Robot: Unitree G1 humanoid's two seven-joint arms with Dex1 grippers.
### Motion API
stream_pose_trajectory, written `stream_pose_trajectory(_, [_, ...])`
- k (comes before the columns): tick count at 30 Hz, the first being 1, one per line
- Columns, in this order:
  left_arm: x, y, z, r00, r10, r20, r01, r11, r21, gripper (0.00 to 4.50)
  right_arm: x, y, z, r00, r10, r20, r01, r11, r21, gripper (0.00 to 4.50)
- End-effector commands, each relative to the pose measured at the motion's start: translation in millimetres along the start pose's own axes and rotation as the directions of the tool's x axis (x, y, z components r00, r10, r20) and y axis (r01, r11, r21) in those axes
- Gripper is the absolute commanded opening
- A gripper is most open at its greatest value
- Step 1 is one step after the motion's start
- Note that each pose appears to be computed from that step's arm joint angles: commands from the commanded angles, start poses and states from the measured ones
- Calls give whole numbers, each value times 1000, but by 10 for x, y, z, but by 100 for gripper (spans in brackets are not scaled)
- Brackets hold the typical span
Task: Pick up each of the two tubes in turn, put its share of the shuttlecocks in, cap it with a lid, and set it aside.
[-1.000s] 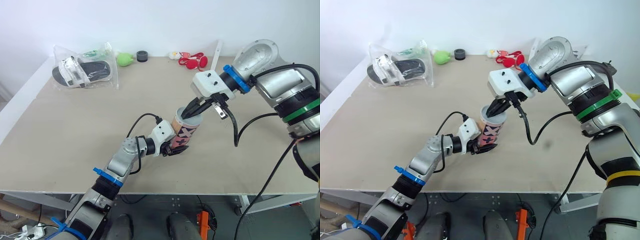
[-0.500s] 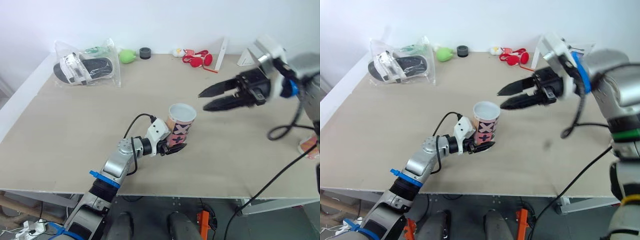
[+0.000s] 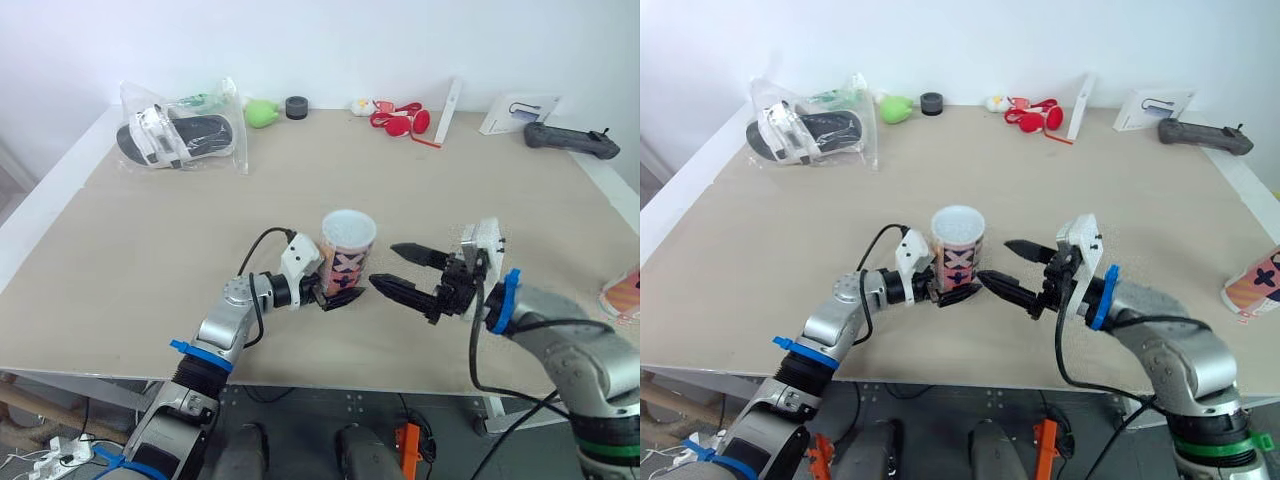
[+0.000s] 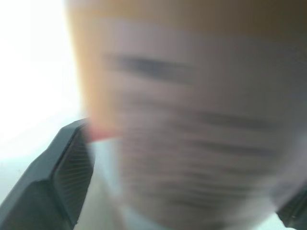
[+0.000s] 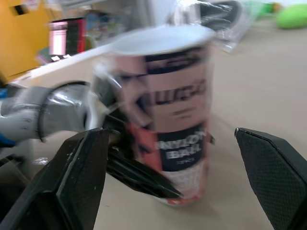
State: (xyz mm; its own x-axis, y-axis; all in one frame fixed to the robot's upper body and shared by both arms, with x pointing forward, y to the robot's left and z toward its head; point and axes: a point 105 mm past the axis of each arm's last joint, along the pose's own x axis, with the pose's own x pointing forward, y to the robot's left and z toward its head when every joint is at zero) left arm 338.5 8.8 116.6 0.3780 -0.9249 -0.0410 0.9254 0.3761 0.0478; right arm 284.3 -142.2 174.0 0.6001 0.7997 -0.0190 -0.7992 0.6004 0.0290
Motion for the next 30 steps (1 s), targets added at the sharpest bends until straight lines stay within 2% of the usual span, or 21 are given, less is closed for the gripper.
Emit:
stream_pose_trajectory(1, [-181, 28, 94, 999, -28, 33, 27, 998, 48, 446, 64, 92, -111, 999, -34, 19, 35, 998, -49, 450])
stream_pose_trajectory(8, [-681, 137, 56, 1000, -5, -9, 6, 998, 58, 446, 292, 227, -318, 1000, -4, 11, 5, 994, -105, 450])
stream_pose_trajectory(16, [-1299, 138, 290, 997, 51, 50, -51, 999, -14, 446, 671, 138, -427, 998, -23, 53, 30, 989, -142, 450])
stream_pose_trajectory(22, [-1454, 67, 358, 995, 84, 59, -84, 996, -5, 446, 946, 135, -470, 996, -11, 86, 22, 992, -120, 450])
stream_pose_trajectory(29, [-1462, 29, 378, 993, 102, 54, -102, 995, 12, 446, 1302, 132, -447, 991, -1, 134, 15, 995, -102, 450])
stream_pose_trajectory(30, [-1469, 27, 370, 993, 104, 49, -105, 994, 14, 450, 1334, 129, -450, 990, -1, 140, 16, 995, -101, 425])
